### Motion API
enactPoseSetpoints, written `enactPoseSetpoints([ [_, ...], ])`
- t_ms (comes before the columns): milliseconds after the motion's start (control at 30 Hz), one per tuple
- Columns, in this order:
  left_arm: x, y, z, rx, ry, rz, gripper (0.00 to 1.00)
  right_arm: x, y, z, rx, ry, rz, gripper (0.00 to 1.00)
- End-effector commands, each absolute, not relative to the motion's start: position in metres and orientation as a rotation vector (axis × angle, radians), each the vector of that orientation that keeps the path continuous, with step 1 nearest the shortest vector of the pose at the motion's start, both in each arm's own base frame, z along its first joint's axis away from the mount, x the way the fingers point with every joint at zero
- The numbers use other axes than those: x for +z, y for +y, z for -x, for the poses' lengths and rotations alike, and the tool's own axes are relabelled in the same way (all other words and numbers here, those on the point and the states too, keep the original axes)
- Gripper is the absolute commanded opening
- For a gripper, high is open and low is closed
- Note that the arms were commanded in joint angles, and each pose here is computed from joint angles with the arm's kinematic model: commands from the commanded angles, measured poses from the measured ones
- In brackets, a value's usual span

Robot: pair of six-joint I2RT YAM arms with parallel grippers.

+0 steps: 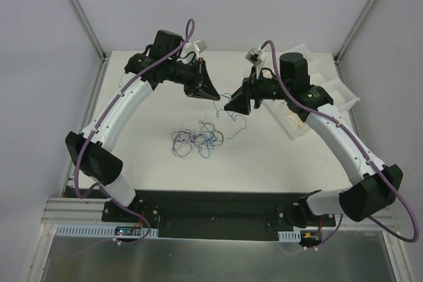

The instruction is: Untangle the cables

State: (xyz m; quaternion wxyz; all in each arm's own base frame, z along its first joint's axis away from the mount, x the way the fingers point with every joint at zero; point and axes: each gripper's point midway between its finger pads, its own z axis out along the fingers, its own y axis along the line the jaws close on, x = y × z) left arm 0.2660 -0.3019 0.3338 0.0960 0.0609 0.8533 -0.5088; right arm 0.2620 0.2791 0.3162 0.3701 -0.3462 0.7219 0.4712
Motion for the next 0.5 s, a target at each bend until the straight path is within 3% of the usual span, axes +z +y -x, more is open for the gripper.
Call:
enactPoseSetpoints([
  [0, 0.340, -0.310, -0.256, -1.572, 2.537, -0.241, 0.00, 0.315, 0.287, -0.265, 1.161, 1.800, 0.924, 0.79],
  [267, 0.341, -0.316, -0.262, -1.593, 2.558, -0.239, 0.00, 0.302, 0.293, -0.278, 1.040, 1.828, 0.869, 0.83],
  [467, 0.338, -0.320, -0.269, -1.593, 2.601, -0.181, 0.00, 0.295, 0.300, -0.275, 0.980, 1.845, 0.825, 0.80],
])
